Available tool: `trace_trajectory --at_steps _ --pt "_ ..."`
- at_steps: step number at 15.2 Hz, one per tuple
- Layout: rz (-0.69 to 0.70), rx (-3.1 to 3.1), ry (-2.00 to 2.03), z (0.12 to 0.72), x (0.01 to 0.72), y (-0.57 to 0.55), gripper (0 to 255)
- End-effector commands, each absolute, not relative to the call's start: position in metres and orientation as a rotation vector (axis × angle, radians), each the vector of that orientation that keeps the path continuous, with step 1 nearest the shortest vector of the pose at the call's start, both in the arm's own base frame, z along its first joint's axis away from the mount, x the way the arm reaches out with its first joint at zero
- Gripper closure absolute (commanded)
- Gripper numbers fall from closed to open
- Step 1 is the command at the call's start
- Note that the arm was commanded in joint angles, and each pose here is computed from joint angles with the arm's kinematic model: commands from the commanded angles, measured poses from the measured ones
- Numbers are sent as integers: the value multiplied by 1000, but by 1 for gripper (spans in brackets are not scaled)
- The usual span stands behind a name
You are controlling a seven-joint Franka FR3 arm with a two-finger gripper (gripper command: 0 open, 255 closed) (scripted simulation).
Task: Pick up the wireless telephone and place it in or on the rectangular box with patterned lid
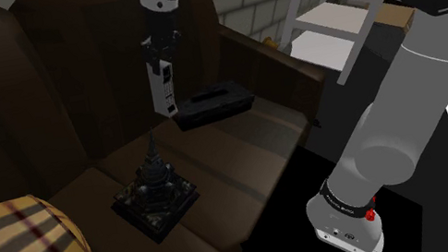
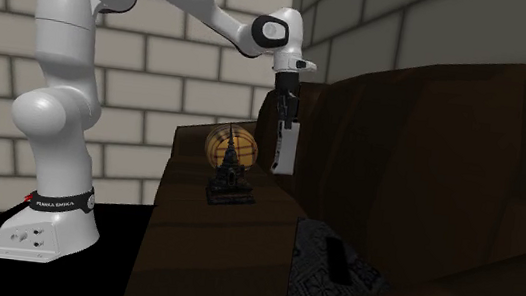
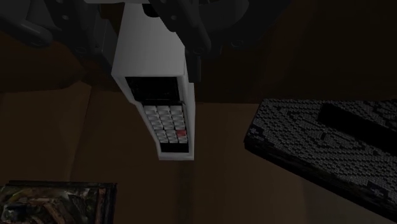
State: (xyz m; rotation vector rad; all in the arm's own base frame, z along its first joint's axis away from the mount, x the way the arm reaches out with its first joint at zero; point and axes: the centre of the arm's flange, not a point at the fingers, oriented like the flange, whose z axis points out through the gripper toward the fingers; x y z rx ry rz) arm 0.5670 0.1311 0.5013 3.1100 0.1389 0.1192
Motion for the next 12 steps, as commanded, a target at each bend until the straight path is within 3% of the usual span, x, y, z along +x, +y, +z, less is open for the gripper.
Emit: trace_trajectory --at_steps 1,12 --pt "120 3110 139 513 567 131 255" --pt "120 3110 139 522 608 6 255"
